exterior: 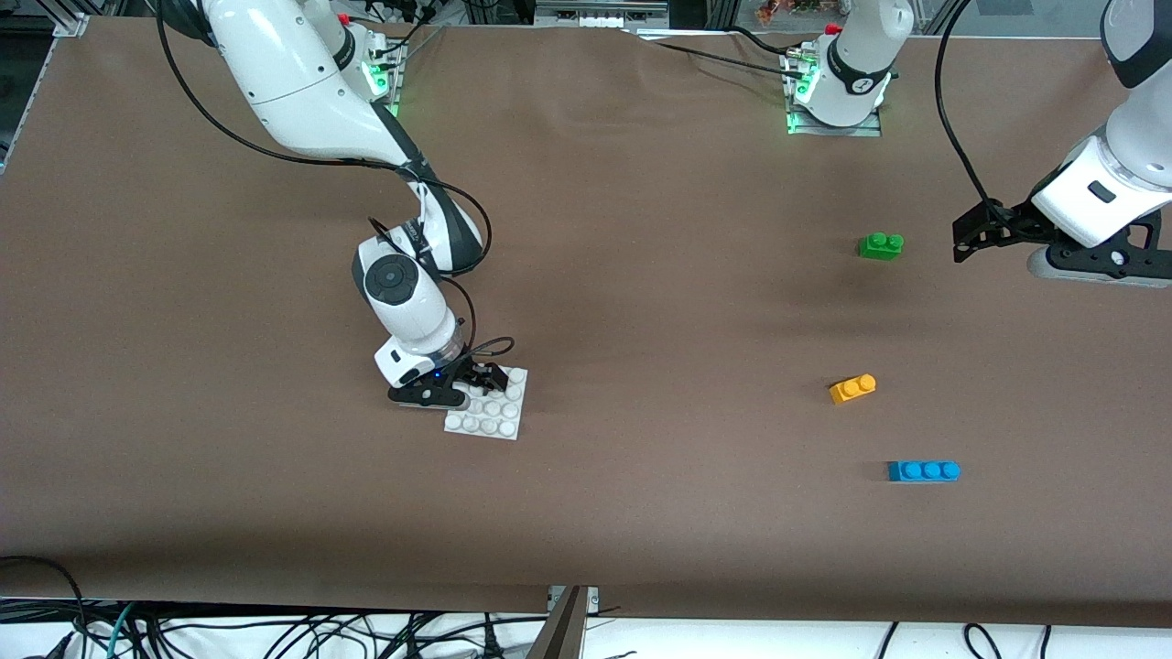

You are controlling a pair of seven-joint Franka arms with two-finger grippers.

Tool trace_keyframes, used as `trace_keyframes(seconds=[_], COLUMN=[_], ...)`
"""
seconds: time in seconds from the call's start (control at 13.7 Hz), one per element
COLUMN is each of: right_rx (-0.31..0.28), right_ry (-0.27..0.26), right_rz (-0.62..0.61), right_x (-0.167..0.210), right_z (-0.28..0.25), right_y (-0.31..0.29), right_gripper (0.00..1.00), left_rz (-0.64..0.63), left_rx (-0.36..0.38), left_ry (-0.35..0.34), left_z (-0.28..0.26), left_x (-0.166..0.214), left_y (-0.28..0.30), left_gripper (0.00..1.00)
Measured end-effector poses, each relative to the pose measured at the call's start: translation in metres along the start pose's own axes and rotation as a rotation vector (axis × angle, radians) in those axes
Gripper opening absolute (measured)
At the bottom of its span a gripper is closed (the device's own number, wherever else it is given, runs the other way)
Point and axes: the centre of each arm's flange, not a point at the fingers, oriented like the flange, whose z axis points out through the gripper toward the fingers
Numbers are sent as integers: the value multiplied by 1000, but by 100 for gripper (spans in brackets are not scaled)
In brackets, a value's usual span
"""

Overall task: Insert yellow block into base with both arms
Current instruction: 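Slide the base plate with the right gripper toward the table middle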

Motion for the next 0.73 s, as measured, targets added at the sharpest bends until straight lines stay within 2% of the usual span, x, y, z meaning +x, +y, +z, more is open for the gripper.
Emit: trace_keyframes(seconds=[0.37, 0.73], right_rx=[21, 41], right_ry=[-5, -9], right_rz=[58, 18], right_x=[-31, -58], right_z=[-2, -6], right_y=[-49, -87], right_gripper=[77, 77], left_rz=[0, 0], left_rx=[0, 0], left_ry=[0, 0], left_z=[0, 0], left_x=[0, 0], left_y=[0, 0], left_gripper=[100, 100])
